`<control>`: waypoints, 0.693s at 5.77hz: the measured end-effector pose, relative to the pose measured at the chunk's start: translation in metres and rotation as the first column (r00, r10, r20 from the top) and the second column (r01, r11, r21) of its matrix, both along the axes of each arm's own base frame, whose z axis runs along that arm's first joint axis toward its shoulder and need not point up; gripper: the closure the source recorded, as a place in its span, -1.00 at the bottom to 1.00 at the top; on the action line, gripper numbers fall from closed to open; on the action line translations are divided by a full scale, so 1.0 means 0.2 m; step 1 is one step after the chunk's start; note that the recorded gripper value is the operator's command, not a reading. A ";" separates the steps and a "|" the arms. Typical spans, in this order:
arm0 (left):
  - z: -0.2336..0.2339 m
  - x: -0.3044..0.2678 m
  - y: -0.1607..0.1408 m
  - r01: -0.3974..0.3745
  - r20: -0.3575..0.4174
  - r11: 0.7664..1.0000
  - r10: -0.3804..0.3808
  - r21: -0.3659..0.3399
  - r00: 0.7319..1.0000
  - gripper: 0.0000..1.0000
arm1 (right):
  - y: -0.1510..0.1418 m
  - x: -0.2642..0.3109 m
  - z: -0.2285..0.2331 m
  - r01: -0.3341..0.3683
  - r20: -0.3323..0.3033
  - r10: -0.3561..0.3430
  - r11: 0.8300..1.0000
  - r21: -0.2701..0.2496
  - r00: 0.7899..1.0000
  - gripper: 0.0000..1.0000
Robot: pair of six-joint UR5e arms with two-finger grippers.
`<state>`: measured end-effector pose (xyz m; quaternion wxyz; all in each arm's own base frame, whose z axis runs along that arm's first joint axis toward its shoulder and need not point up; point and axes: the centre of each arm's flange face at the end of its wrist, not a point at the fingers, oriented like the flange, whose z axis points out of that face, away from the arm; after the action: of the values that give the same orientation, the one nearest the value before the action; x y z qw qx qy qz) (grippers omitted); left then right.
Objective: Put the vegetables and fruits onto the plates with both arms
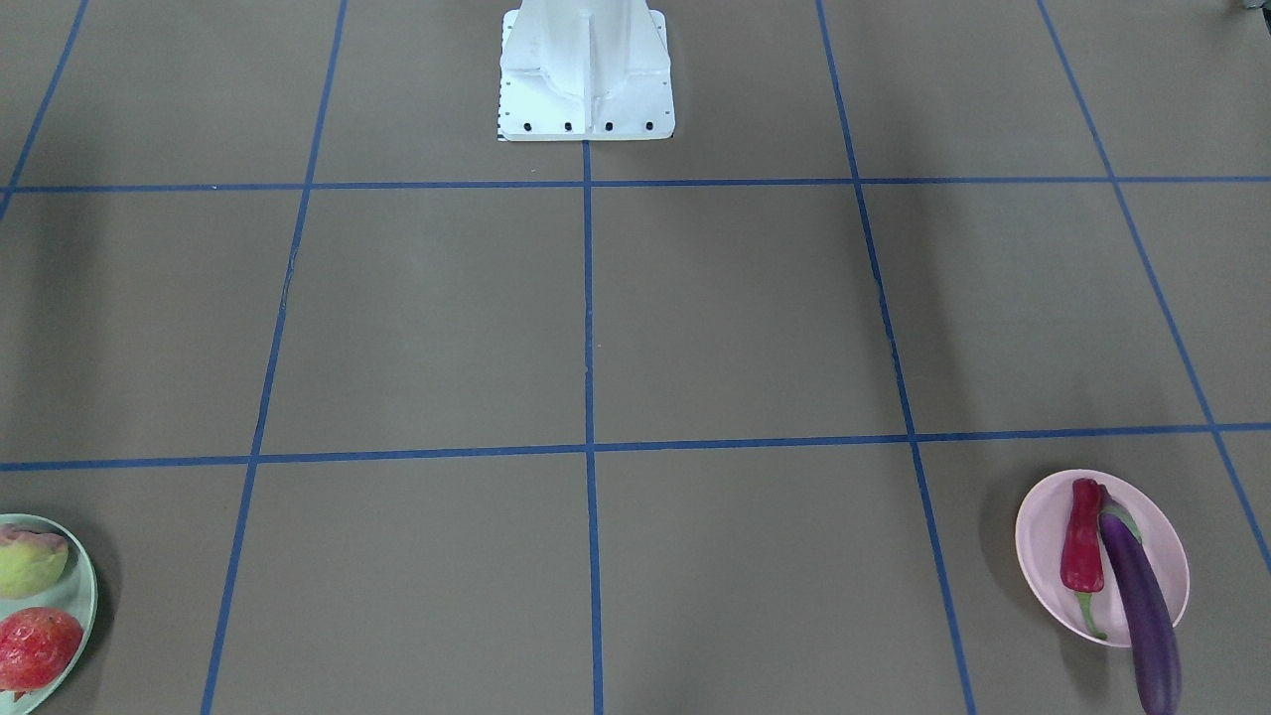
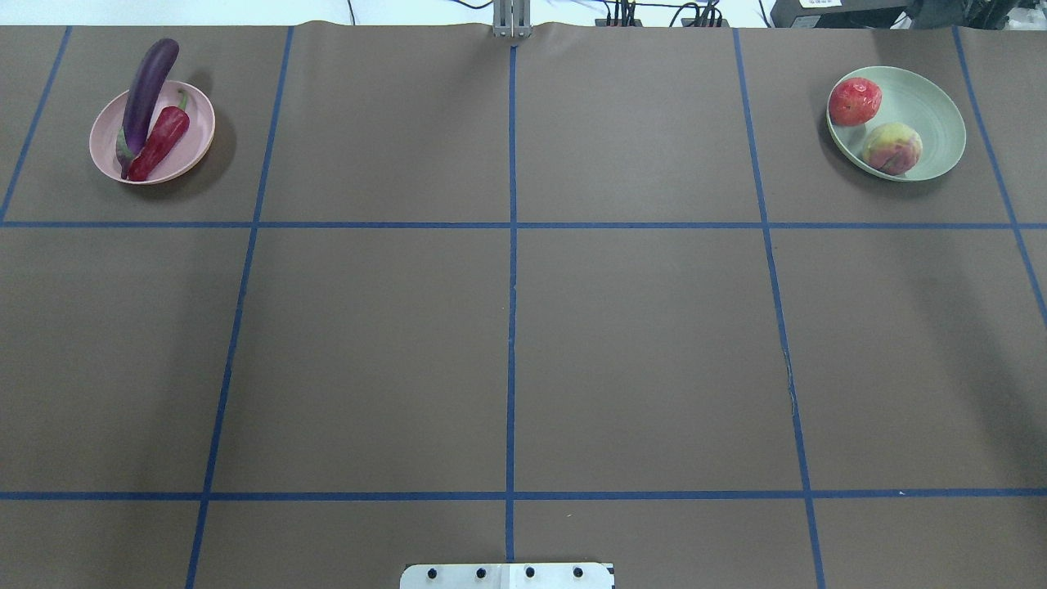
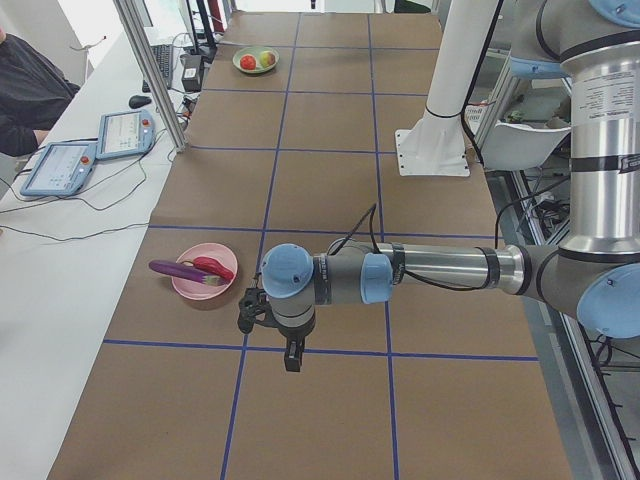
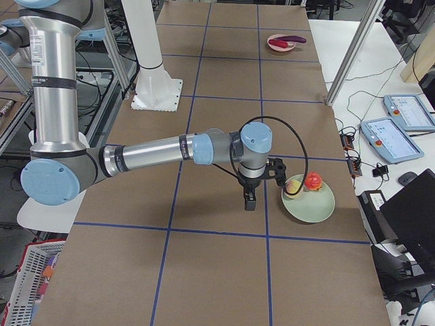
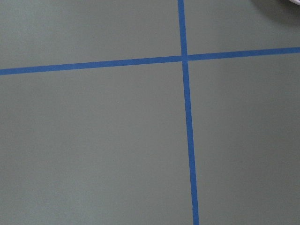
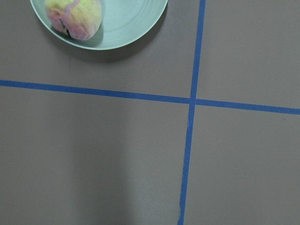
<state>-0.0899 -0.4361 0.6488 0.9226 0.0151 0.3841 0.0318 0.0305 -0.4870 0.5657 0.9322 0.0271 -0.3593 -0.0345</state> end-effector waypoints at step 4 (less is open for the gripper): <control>0.01 0.00 0.01 0.000 0.000 1.000 0.000 -0.003 1.000 -1.00 | 0.00 0.00 -0.01 -0.001 -0.003 0.001 1.000 0.003 1.000 -1.00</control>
<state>-0.0899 -0.4347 0.6502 0.9227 0.0137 0.3840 0.0311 0.0310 -0.4873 0.5646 0.9326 0.0286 -0.3580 -0.0347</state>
